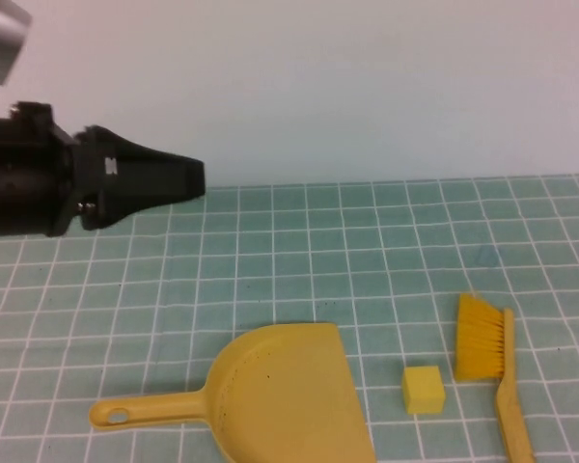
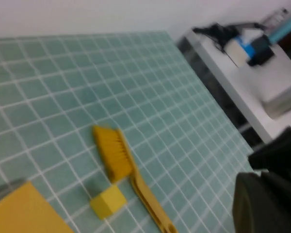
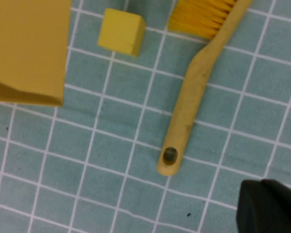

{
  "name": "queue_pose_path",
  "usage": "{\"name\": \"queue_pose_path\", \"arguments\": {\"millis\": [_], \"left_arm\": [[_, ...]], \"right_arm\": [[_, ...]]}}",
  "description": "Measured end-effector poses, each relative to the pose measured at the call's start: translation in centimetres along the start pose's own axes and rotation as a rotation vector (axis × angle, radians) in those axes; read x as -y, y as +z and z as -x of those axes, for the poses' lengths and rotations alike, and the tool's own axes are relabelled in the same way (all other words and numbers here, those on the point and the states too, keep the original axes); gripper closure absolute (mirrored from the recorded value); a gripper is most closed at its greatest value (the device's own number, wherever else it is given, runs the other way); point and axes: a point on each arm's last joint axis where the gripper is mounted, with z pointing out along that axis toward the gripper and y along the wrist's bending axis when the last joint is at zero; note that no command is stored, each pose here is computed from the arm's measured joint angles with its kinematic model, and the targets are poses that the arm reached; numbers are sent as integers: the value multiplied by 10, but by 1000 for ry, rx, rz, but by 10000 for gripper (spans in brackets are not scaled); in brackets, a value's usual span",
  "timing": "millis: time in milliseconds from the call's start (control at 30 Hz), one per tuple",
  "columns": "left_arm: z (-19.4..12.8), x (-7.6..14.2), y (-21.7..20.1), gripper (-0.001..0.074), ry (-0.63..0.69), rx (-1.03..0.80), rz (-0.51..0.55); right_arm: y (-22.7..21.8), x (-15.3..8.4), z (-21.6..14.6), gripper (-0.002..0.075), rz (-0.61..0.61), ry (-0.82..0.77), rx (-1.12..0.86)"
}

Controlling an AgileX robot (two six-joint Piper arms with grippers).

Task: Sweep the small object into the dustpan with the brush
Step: Pick up the broom from the table

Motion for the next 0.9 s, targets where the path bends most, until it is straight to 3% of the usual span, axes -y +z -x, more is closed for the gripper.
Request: {"name": "queue_pose_path", "arguments": {"millis": [133, 267, 367, 600, 900], "left_arm": [[2, -8, 11, 735, -89, -21, -120], [1, -12, 15, 735, -99, -45, -166], [-2, -14, 17, 734, -105, -85, -196], [-2, -12, 17, 734, -114, -92, -224], [-2, -12, 17, 734, -114, -97, -229]], "right_arm": [[19, 2, -7, 727, -8, 28, -28], [47, -1, -22, 707, 9, 38, -79], [61, -4, -31, 650, 30, 56, -97], [87, -16, -26, 378, 59, 48, -141], [133, -13, -16, 335, -56, 111, -223]]}}
